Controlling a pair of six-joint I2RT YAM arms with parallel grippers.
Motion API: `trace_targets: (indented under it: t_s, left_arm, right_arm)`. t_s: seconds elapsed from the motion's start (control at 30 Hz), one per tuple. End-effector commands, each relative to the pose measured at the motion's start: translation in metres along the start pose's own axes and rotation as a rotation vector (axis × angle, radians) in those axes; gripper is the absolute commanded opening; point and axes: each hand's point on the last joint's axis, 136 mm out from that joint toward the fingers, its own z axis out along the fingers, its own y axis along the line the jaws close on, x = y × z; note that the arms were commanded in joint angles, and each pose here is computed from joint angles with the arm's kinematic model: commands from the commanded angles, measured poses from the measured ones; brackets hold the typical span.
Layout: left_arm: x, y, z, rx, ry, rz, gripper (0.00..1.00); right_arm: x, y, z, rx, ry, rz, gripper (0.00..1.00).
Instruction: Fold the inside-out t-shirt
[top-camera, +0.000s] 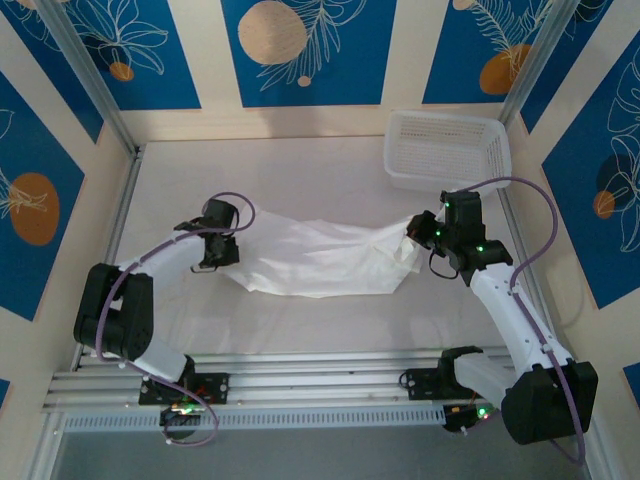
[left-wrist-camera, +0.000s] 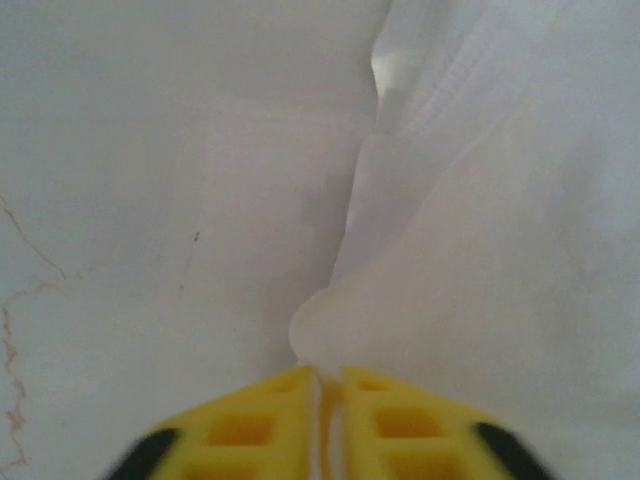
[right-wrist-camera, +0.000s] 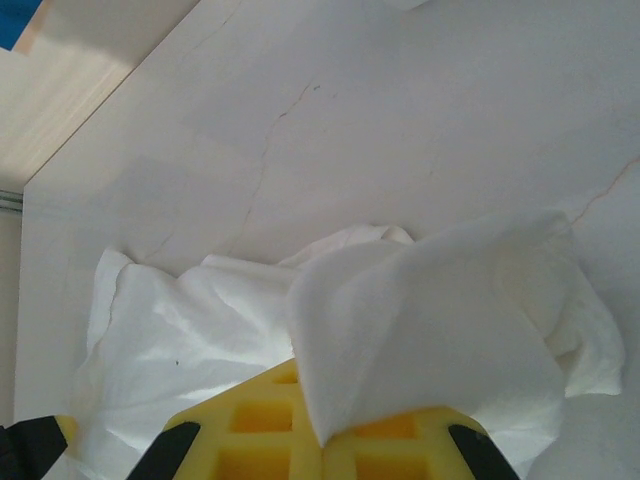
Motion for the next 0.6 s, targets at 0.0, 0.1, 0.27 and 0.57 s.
trace_targets:
  t_s: [0.0, 0.1, 0.27, 0.57]
  left_arm:
    - [-0.004, 0.005, -0.002, -0.008, -0.016, -0.024, 0.0]
    - [-0.039, 0.003, -0.04, 0.078, -0.117, -0.069, 0.0]
    - [-0.161, 0.011, -0.231, 0.422, -0.621, -0.222, 0.0]
    - [-0.184, 0.057, -0.478, 0.542, -1.156, -0.258, 0.0]
  right_arm:
    - [-0.012, 0.011, -0.012, -0.021, -0.044, -0.017, 0.0]
    - [-0.032, 0.029, -0.022, -0.064, -0.105, -0.007, 0.0]
    - [-0.134, 0.123, -0.111, -0.249, -0.403, -0.082, 0.0]
    - [-0.21, 0.178, -0.299, -0.381, -0.885, -0.086, 0.0]
